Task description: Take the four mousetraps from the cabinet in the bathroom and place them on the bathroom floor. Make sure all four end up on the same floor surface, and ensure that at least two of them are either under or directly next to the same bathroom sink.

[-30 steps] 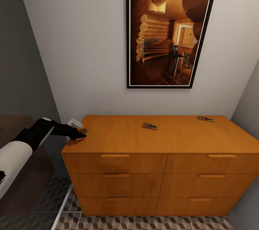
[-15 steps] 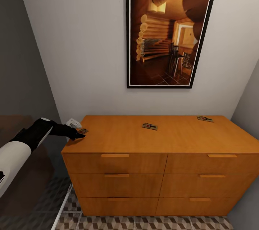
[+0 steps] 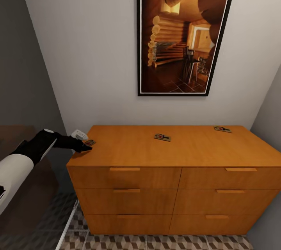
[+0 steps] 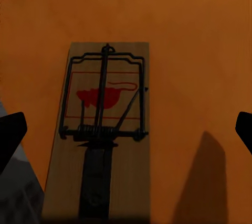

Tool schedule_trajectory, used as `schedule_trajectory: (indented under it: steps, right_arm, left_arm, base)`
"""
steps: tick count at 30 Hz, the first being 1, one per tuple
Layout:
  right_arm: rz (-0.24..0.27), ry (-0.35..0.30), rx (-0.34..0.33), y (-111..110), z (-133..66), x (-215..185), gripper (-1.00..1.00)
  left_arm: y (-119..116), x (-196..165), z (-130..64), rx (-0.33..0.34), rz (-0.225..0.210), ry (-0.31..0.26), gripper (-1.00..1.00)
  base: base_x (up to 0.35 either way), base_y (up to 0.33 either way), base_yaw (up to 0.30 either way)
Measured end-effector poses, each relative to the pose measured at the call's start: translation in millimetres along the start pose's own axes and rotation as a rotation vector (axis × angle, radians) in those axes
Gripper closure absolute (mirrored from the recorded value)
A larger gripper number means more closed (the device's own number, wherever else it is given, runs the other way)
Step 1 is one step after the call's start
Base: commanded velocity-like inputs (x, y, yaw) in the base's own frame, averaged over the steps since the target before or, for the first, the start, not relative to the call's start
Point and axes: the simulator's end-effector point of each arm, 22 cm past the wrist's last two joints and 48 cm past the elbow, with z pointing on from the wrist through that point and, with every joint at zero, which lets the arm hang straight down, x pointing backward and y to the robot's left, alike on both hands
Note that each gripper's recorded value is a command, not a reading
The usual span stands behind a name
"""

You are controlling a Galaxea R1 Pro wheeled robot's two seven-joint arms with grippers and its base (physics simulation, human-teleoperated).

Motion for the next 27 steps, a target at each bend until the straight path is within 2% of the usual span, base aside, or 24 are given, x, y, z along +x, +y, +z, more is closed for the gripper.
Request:
schedule_trajectory:
  steps: [27]
  right_arm:
    - [0.000,0.000,0.000,0.0,0.0,0.0,1.00]
  left_arm:
    - [-1.1,5.5,3.5,0.005,-0.001,0.001,-1.00]
  base:
    - [0.000,0.000,0.000]
